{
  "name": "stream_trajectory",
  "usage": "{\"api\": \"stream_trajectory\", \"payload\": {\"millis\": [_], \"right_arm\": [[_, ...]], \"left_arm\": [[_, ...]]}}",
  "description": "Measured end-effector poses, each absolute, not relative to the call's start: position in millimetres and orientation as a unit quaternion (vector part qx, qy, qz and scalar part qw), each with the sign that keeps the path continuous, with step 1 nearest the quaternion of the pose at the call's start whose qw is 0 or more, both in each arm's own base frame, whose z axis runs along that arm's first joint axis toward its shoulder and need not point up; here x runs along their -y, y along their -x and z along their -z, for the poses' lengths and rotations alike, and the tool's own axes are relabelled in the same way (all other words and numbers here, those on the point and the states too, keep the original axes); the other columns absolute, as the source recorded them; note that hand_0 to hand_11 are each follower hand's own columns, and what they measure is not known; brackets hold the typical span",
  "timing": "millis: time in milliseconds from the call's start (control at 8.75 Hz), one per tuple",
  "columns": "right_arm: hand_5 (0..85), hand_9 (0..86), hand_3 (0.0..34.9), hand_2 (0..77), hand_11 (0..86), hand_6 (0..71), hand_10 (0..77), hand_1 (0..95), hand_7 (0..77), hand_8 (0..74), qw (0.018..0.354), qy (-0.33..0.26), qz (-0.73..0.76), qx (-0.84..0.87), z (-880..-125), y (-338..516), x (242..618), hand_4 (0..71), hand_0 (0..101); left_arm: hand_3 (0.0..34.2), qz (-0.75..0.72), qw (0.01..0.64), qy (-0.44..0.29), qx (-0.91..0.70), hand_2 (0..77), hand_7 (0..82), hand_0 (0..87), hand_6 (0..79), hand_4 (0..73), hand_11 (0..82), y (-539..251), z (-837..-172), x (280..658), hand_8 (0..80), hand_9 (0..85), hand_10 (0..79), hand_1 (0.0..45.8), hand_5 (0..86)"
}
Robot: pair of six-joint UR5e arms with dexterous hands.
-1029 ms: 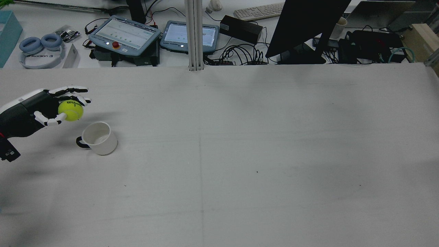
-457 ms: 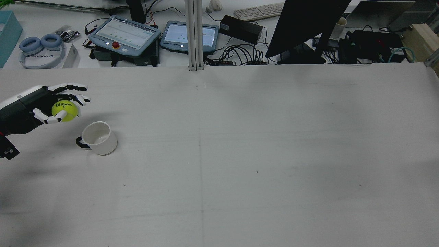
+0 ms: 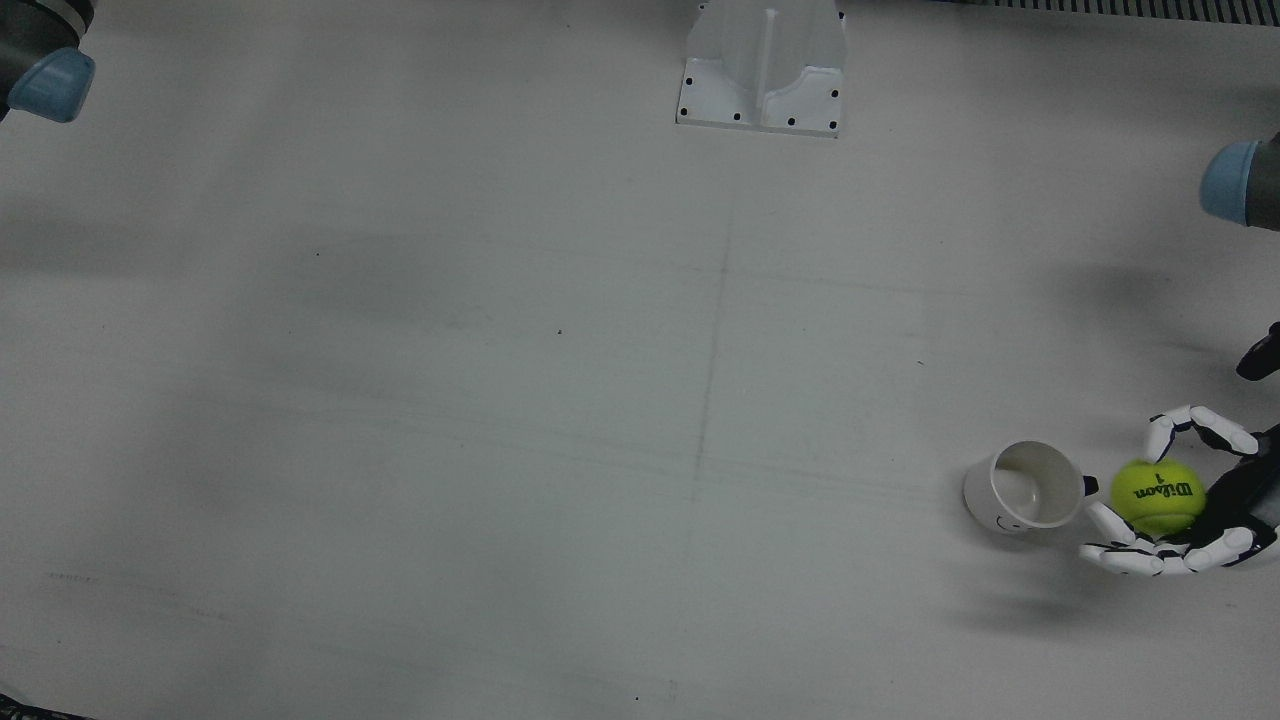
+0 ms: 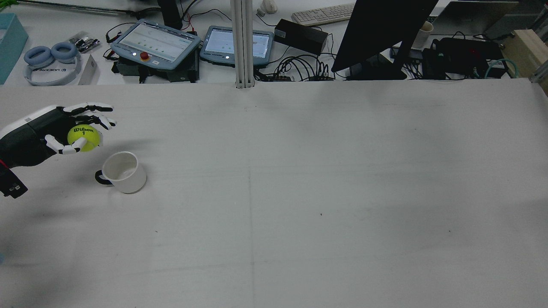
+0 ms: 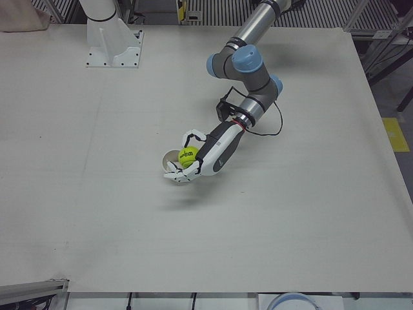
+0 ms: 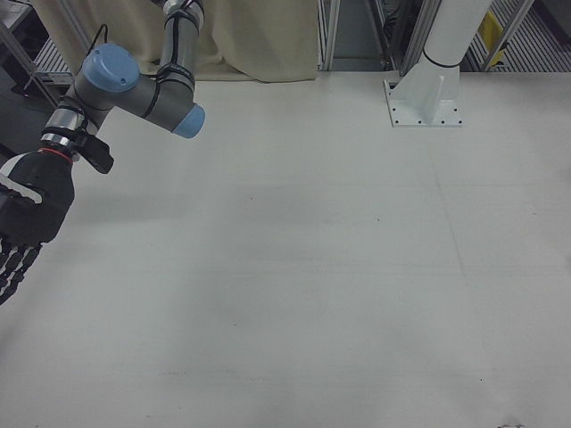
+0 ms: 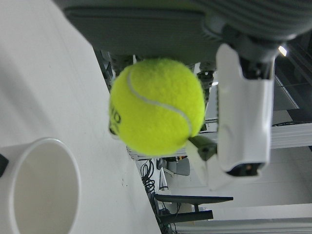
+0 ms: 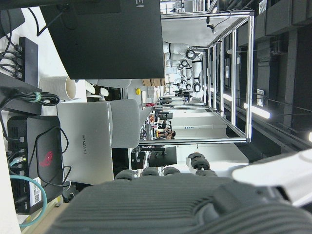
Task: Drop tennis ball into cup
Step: 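Shift the left hand slightly back and adjust the ball over the mug, then move the left hand forward, centering the ball over the mug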
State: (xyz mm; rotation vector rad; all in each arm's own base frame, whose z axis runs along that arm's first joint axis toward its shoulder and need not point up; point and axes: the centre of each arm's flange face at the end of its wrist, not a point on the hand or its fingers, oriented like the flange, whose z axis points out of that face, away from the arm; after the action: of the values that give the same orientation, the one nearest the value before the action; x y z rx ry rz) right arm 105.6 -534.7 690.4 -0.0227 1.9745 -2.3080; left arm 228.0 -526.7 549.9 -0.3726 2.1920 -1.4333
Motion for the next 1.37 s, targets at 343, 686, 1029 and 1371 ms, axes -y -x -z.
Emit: {"api": "stream_trajectory", "payload": {"millis": [343, 686, 1029, 1371], "right_arm": [[0.0, 0.0, 0.0, 0.5, 0.5, 0.0, 0.0, 0.5, 0.0, 0.0, 0.052, 0.007, 0.759, -0.649, -690.3, -105.6, 534.8, 0.0, 0], [0.0, 0.0, 0.0, 0.5, 0.5, 0.0, 0.0, 0.5, 0.5, 0.0, 0.052, 0.007, 0.759, -0.649, -690.3, -105.6, 534.8, 0.0, 0], [0.0, 0.0, 0.0, 0.5, 0.5, 0.0, 0.0, 0.5, 0.5, 0.0, 0.052, 0.007, 0.759, -0.649, -690.4, -105.6, 534.7, 0.0, 0], [0.0, 0.0, 0.0, 0.5, 0.5, 0.0, 0.0, 0.5, 0.0, 0.0, 0.052, 0.007, 0.759, -0.649, -690.4, -105.6, 534.7, 0.0, 0]], "left_arm": [[0.1, 0.517, 0.248, 0.146, -0.806, 60.0, 33.8, 72.9, 51.8, 19.6, 50.2, -245.5, -540.9, 522.2, 25.1, 26.7, 32.7, 14.7, 22.9], [0.0, 0.510, 0.248, 0.161, -0.808, 60.0, 33.8, 75.6, 46.4, 19.6, 50.2, -272.9, -532.2, 519.3, 25.1, 26.7, 32.7, 14.2, 22.9], [0.0, 0.509, 0.248, 0.164, -0.807, 60.0, 34.4, 74.8, 52.4, 20.2, 48.0, -281.5, -526.5, 524.2, 25.6, 25.1, 31.1, 14.2, 22.9], [0.0, 0.509, 0.246, 0.165, -0.808, 60.0, 32.2, 74.2, 51.3, 21.3, 45.8, -285.4, -527.2, 528.6, 24.5, 25.1, 29.5, 14.7, 21.8]]}}
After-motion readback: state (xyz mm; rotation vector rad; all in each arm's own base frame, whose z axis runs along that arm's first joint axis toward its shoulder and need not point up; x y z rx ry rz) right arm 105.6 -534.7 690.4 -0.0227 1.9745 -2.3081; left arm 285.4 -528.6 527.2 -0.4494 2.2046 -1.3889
